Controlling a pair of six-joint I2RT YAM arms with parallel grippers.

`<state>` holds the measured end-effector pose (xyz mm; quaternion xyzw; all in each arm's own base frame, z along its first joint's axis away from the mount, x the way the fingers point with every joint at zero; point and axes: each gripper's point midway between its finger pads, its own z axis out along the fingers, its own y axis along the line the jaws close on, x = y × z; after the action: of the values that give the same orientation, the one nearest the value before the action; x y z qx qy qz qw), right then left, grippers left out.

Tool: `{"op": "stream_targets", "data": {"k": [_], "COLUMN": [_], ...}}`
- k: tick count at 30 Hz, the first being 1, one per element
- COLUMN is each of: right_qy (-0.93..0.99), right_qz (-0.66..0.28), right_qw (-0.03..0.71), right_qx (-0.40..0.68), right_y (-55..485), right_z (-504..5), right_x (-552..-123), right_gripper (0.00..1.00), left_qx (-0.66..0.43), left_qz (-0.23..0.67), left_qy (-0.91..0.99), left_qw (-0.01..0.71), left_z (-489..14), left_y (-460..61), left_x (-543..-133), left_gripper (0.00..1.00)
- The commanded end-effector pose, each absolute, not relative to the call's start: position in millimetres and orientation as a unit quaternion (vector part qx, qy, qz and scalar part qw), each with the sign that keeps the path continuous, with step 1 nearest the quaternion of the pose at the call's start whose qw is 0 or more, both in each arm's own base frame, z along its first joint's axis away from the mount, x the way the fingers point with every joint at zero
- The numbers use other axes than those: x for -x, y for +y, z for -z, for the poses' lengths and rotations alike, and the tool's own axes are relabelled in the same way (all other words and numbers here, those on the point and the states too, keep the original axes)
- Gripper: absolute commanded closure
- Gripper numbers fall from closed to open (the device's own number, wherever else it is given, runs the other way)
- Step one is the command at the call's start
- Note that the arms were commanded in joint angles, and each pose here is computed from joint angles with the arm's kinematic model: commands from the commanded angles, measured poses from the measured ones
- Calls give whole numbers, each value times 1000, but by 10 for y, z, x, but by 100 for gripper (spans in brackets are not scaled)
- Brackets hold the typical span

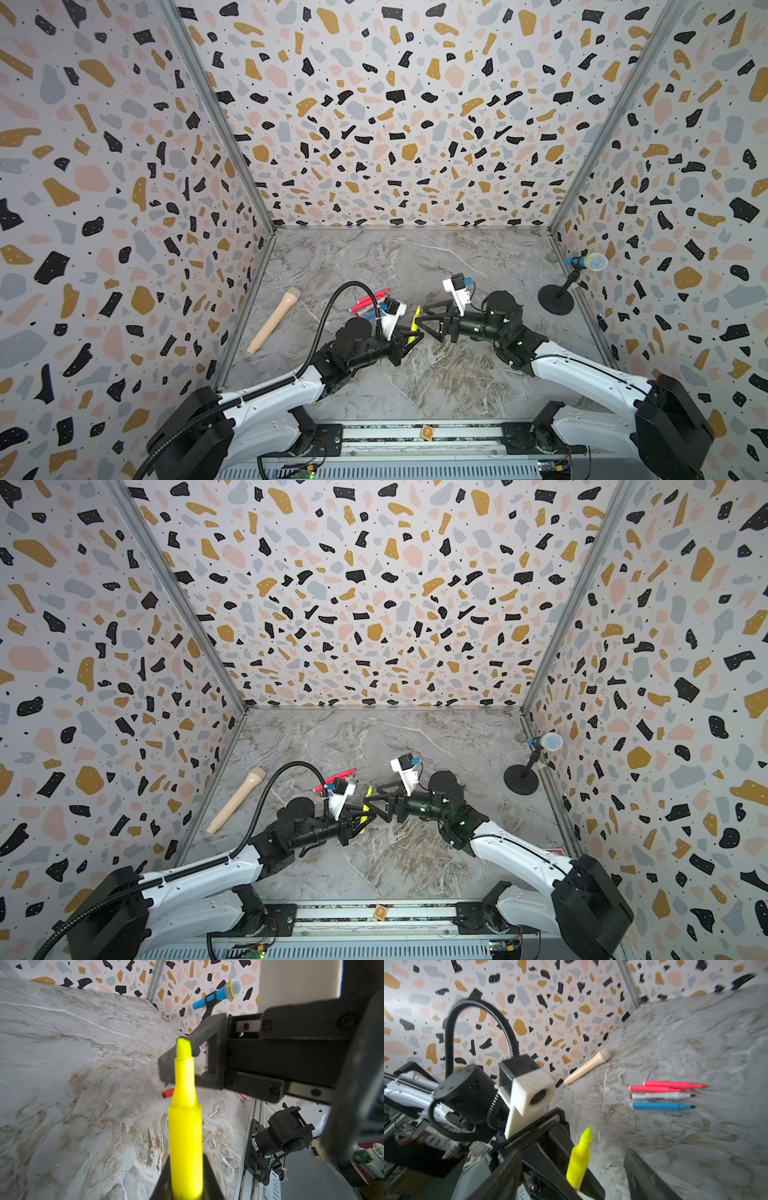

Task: Insert pens into pen caps
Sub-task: Pass a pen, then rotate the pen cap at the center of the table.

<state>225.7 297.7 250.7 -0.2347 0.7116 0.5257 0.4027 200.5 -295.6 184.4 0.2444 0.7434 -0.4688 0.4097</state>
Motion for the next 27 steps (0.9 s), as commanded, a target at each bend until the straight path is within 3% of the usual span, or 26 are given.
{"op": "stream_targets", "data": {"k": [1,5,11,27], "right_qy": [789,861,912,941], "right_qz": [-429,-329,-244,-194], "right_qw": [413,384,329,278], "right_qx": [153,46,-15,-10], "right_y": [2467,1774,1304,1252], "right_z": [-2262,-1881,-1363,-903], "right_x": [-2564,-2876,-3051,-3322], "right_gripper": [22,25,26,29], "left_qx": [-244,-213,-205,-206], "left_qz": [453,393,378,376], "left_qy": [733,768,780,793], "left_qw": [445,459,455,432], "left_z": [-1984,-1837,-1729,-1504], "left_y": [-2911,-2747,-2690,-2669], "left_x": [-2068,-2226,-2243,-2184], "left_gripper": [100,100,100,100]}}
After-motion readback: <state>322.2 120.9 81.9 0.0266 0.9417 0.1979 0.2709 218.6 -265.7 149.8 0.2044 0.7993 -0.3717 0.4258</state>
